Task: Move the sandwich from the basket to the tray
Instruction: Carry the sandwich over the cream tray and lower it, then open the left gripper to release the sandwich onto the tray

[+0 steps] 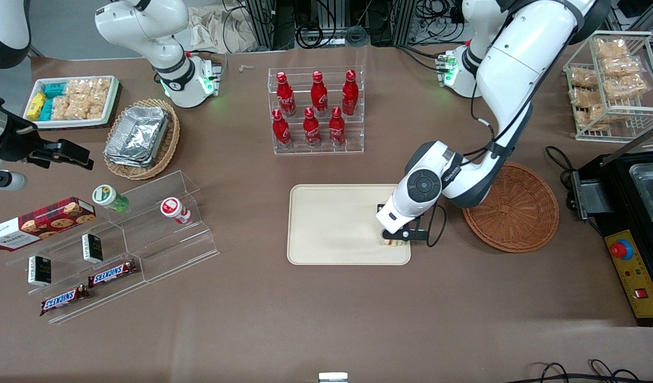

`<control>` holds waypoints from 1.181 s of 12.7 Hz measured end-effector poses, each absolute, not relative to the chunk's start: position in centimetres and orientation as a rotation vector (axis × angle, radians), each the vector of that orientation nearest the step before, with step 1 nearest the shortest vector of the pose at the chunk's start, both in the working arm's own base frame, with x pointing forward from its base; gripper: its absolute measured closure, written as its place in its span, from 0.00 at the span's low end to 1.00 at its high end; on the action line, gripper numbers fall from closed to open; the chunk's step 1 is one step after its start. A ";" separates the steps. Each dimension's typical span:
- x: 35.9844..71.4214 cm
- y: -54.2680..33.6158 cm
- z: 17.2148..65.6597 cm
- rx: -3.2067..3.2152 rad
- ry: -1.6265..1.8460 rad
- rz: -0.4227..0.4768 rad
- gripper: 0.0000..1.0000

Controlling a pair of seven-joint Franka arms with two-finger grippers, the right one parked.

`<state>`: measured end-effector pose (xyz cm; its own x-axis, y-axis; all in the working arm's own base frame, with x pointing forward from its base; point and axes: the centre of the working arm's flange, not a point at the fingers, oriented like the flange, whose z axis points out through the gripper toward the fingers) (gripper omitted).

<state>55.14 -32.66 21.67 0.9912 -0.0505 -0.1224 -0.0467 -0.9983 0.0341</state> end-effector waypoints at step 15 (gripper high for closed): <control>56.6 -27.4 40.4 3.164 -0.133 -0.059 0.00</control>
